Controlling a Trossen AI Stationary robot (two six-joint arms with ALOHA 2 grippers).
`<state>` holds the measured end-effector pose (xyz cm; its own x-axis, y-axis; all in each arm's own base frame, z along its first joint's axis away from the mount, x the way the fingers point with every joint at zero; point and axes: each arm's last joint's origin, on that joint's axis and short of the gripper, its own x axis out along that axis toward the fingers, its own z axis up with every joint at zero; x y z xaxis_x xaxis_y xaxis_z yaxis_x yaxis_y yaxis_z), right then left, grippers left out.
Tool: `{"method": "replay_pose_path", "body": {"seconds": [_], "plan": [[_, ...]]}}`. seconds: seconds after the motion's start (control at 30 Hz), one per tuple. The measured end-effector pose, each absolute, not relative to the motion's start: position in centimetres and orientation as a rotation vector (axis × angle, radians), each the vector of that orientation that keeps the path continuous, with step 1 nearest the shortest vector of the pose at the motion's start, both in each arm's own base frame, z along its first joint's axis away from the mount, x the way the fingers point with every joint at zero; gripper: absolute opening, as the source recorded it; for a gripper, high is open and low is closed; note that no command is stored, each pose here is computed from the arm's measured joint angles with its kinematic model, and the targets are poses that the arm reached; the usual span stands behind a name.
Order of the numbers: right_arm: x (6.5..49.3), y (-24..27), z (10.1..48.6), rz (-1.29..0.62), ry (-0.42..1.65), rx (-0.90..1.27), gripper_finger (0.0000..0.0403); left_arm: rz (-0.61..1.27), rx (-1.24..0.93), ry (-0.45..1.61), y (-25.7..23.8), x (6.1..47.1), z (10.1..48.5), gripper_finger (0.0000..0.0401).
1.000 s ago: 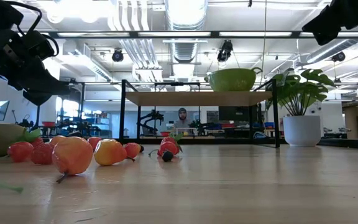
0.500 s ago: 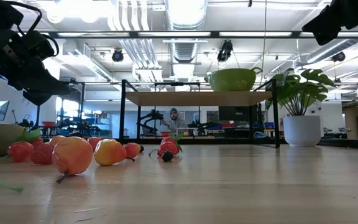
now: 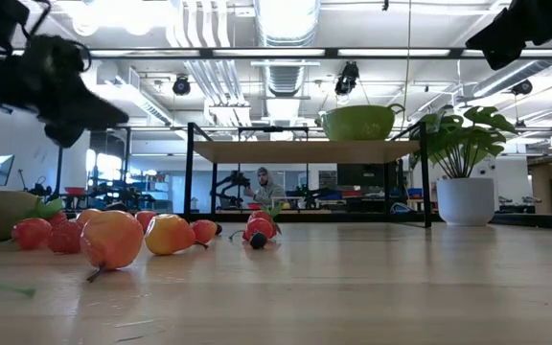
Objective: Build produce basket
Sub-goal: Move the pear to the center of the table
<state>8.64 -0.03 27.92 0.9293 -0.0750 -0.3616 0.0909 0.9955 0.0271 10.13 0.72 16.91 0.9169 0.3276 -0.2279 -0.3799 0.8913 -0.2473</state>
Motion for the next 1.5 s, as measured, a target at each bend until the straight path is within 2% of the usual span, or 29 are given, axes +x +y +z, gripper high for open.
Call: {"method": "replay_pose_path", "body": {"seconds": [0.4, 0.53, 0.7, 0.83, 1.0, 1.17, 1.33, 1.5], "plan": [[8.6, 0.0, 27.9, -0.085, 0.369, 0.043, 0.0008, 0.554, -0.330, 0.028, 1.3, 10.1, 18.0, 0.0021], [8.6, 0.0, 27.9, -0.085, 0.369, 0.043, 0.0008, 0.523, -0.396, -0.064, 1.2, 10.2, 18.9, 0.0021], [8.6, 0.0, 27.9, -0.085, 0.369, 0.043, 0.0008, 0.342, -0.347, -0.109, 0.8, 10.7, 19.8, 0.0025], [8.6, 0.0, 27.9, -0.085, 0.369, 0.043, 0.0008, 0.281, -0.317, -0.088, 0.6, 11.4, 19.8, 0.0062], [8.6, 0.0, 27.9, -0.085, 0.369, 0.043, 0.0008, 0.256, -0.286, -0.014, 0.4, 12.4, 19.1, 0.0140], [8.6, 0.0, 27.9, -0.085, 0.369, 0.043, 0.0008, 0.139, -0.280, -0.001, 0.1, 13.6, 19.0, 0.0211], [8.6, 0.0, 27.9, -0.085, 0.369, 0.043, 0.0008, 0.030, -0.222, 0.058, -0.3, 14.7, 19.3, 0.0228], [8.7, 0.0, 27.9, -0.085, 0.369, 0.043, 0.0008, 0.070, -0.170, 0.111, -0.3, 16.2, 21.0, 0.0225]]}}
